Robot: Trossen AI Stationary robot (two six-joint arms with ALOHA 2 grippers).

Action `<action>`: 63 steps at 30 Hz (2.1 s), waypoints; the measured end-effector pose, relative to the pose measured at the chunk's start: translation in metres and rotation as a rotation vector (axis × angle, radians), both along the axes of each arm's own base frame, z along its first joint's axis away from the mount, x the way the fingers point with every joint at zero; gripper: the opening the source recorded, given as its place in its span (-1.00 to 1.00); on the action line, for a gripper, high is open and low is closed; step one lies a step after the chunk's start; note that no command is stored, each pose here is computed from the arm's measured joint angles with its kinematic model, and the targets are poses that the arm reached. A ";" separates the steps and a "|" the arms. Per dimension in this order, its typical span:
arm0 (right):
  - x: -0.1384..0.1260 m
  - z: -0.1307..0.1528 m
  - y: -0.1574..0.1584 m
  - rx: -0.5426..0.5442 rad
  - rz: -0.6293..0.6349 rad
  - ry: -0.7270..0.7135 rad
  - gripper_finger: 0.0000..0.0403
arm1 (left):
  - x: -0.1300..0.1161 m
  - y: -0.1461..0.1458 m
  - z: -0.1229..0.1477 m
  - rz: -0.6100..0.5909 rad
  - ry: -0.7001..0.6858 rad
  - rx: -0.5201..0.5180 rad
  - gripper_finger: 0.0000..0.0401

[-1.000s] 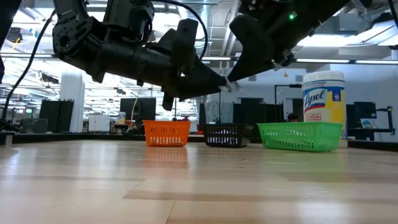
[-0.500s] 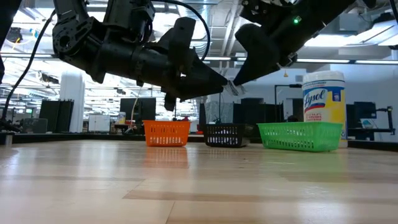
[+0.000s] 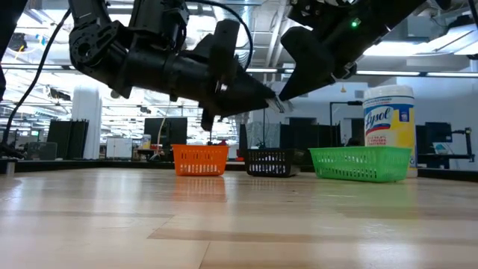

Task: Pick & Place First Aid Supplies
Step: Put the black towelette pack into the black basket

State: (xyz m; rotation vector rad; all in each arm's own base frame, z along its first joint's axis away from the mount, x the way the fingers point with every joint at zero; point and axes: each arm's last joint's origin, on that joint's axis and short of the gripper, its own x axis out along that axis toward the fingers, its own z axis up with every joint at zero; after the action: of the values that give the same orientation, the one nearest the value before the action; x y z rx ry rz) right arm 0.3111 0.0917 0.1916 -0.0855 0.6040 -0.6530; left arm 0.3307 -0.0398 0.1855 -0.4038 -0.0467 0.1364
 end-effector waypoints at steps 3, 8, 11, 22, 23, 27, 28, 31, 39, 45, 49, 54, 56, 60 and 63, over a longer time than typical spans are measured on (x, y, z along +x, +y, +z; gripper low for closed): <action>0.000 0.000 -0.002 -0.002 -0.005 0.006 -1.00 | 0.003 -0.001 0.006 -0.014 -0.024 -0.004 -0.50; 0.000 0.000 -0.002 -0.002 -0.006 0.007 -1.00 | 0.006 0.003 0.009 -0.004 -0.029 0.011 -0.50; 0.000 0.000 -0.002 -0.001 -0.005 0.005 -1.00 | 0.007 0.007 0.009 0.008 -0.033 0.011 -0.50; 0.000 0.000 -0.001 -0.002 -0.004 0.007 -1.00 | 0.006 0.005 0.002 0.000 0.040 -0.003 -0.50; 0.000 0.000 -0.001 -0.003 -0.004 0.009 -1.00 | 0.006 0.005 0.001 -0.001 0.048 -0.009 -0.50; 0.000 -0.001 -0.001 -0.004 -0.004 0.011 -1.00 | 0.006 0.005 0.000 -0.010 0.058 -0.021 -0.50; 0.000 -0.001 -0.001 -0.004 -0.004 0.011 -1.00 | 0.006 0.005 0.000 -0.013 0.062 -0.021 -0.50; 0.000 -0.001 -0.001 -0.004 -0.004 0.011 -1.00 | 0.006 0.005 0.000 -0.014 0.062 -0.018 -0.50; 0.002 0.001 0.000 0.029 0.014 -0.012 -1.00 | 0.006 0.004 0.000 -0.018 0.070 0.036 -0.74; 0.002 0.000 0.001 0.049 0.053 0.016 -1.00 | 0.006 0.003 -0.002 -0.059 0.084 0.039 -0.95; 0.001 -0.001 0.004 0.006 0.109 0.063 -0.99 | 0.006 0.004 -0.005 -0.058 0.117 0.042 -0.95; -0.001 0.000 0.010 -0.033 0.156 0.090 -0.85 | 0.005 0.003 -0.011 -0.058 0.172 0.048 -0.95; -0.001 0.000 0.010 -0.033 0.157 0.092 -0.76 | 0.005 0.001 -0.010 -0.062 0.164 0.047 -0.94; -0.002 -0.001 0.012 -0.033 0.165 0.095 -0.59 | 0.005 -0.003 -0.012 -0.126 0.196 0.121 -0.96; -0.002 -0.002 0.016 0.022 0.220 0.112 -0.48 | 0.004 -0.006 -0.011 -0.177 0.193 0.195 -0.96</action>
State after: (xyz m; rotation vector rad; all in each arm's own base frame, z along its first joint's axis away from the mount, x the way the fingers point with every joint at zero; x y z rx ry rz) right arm 0.3091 0.1072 0.1898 -0.1664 0.6987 -0.4296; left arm 0.3349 -0.0458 0.1743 -0.1974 0.1645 -0.0048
